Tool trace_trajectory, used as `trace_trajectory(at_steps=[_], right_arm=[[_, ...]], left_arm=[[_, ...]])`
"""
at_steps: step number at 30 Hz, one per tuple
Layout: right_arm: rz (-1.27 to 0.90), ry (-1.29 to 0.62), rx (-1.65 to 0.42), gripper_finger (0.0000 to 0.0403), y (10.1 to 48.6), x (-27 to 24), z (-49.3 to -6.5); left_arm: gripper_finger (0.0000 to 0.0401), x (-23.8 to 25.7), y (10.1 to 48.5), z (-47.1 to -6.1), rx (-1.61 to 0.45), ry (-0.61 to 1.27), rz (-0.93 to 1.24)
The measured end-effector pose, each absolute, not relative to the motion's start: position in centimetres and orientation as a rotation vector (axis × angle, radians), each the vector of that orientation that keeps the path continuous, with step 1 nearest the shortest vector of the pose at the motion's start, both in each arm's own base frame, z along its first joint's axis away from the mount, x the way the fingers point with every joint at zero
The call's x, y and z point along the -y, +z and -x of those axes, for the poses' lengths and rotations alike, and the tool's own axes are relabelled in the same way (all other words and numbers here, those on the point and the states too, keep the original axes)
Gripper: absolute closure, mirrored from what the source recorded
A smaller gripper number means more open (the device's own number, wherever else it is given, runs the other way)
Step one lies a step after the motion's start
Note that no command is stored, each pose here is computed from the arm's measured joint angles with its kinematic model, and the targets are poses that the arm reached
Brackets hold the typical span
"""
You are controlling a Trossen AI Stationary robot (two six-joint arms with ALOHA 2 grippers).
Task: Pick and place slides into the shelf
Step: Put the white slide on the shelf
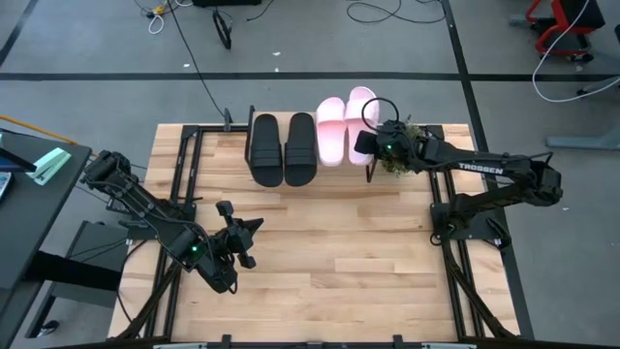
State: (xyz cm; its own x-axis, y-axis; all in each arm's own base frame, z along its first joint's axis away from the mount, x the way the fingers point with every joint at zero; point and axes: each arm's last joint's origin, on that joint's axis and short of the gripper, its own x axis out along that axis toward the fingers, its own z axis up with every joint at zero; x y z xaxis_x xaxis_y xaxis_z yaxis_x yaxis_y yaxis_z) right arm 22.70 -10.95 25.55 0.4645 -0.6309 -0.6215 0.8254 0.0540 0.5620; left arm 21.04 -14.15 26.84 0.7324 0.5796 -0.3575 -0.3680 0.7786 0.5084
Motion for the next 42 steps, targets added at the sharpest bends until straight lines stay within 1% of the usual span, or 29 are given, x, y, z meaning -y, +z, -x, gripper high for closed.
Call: trace_trajectory(at_steps=[2,5,11,15,18,21,27,34,38,42], right_arm=[[-1.029,-1.111,-0.232,0.0264,25.6,11.0,-22.7],[-1.025,-1.096,-0.24,0.025,25.6,11.0,-22.8],[-0.997,-1.042,-0.234,0.0248,26.0,11.1,-23.2],[-0.972,-0.951,-0.286,0.0248,26.8,11.0,-23.5],[-0.943,-0.9,-0.287,0.0248,27.7,11.0,-23.8],[-0.924,-0.893,-0.29,0.0248,27.9,11.2,-23.8],[-0.95,-0.88,-0.338,0.0248,27.6,11.6,-23.3],[-0.91,-0.895,-0.407,0.0244,27.3,11.7,-22.9],[-0.89,-0.884,-0.417,0.0228,27.3,11.6,-23.0],[-0.878,-0.88,-0.419,0.0204,27.4,11.6,-23.0]], left_arm=[[0.0381,14.2,26.8,-21.0,-0.529,0.539,-0.426],[0.0377,14.2,26.8,-21.0,-0.529,0.539,-0.426],[0.0377,14.2,26.8,-21.0,-0.529,0.539,-0.426],[0.0384,14.2,26.8,-21.0,-0.529,0.539,-0.426],[0.0387,14.2,26.8,-21.0,-0.529,0.539,-0.426],[0.0385,14.2,26.8,-21.0,-0.529,0.539,-0.426],[0.0376,14.2,26.8,-21.1,-0.529,0.539,-0.426],[0.0386,14.2,26.8,-21.1,-0.529,0.539,-0.426],[0.0389,14.2,26.8,-21.1,-0.529,0.54,-0.426],[0.0384,14.2,26.8,-21.0,-0.529,0.539,-0.427]])
